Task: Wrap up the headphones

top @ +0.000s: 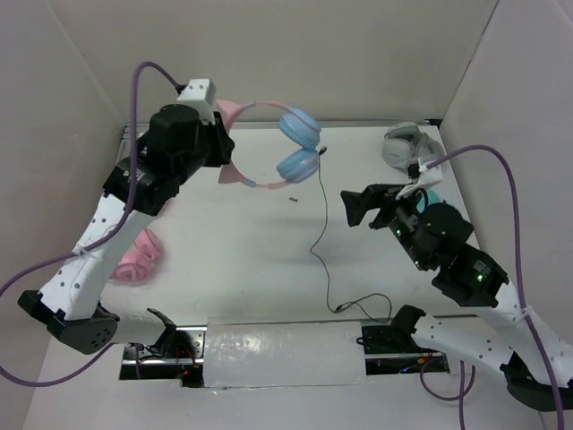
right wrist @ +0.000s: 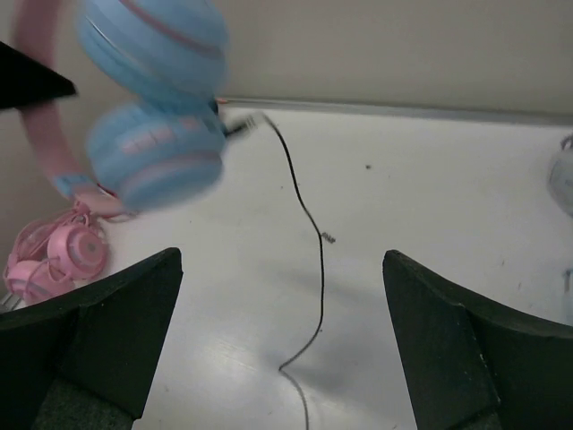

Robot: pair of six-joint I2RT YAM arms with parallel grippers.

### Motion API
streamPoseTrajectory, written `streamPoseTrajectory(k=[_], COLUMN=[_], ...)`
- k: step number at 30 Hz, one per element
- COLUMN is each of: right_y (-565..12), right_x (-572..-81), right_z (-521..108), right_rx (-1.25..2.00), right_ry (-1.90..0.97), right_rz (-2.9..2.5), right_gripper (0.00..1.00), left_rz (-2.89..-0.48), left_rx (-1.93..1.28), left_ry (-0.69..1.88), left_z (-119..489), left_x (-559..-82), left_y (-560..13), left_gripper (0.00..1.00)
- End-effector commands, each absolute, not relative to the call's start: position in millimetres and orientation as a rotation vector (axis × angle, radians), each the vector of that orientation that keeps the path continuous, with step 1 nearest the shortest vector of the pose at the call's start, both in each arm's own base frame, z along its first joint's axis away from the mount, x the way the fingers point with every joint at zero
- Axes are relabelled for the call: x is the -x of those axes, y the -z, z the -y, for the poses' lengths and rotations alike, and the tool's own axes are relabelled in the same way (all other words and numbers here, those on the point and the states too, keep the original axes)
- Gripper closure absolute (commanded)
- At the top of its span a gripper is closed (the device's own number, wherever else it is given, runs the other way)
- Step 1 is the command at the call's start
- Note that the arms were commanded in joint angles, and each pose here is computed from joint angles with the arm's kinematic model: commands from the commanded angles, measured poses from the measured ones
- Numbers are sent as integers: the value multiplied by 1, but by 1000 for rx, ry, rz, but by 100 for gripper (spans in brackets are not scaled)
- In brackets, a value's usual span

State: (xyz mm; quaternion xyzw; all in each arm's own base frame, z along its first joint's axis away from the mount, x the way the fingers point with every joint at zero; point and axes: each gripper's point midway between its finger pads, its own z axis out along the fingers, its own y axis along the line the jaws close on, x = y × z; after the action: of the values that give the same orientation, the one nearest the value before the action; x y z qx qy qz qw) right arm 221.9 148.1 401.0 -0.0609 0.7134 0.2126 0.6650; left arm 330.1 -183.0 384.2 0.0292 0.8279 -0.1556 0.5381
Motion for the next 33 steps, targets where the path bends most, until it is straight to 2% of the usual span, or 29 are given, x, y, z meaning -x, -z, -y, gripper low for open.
streamPoseTrajectory(k=[1,6,11,15,20,29,31,33], right_y=[-323,-265,-215,-174,-161,-136,-130,-116], right_x=[-226,-236,-236,-253,-271,-271,-273,-276], right_z=[-145,-160,-192,-186,-186,-239,-248,-248], right_rx=[-13,3,231,216,243,520,535,504], right_ry=[-452,-455,-533,-449,-467,-654,-674,-664], right_rz=[-1798,-1817,-1847,-1906,-1890,-1845,-1866,-1903], right_gripper=[0,0,0,0,0,0,3,14], left_rz=[-1710,-1618,-1561,-1516,-1467,-1437,-1428,-1433], left_rx=[4,-9,-4,-32,-49,-65,-70,-65], left_ry=[527,647,678,709,756,807,815,815], left_z=[180,184,183,185,184,188,189,189], left_x=[-334,-318,-313,-306,-293,-285,-284,-285], left_y=[-475,-508,-535,-552,-571,-584,-586,-586], left_gripper=[100,100,100,100,100,100,100,100])
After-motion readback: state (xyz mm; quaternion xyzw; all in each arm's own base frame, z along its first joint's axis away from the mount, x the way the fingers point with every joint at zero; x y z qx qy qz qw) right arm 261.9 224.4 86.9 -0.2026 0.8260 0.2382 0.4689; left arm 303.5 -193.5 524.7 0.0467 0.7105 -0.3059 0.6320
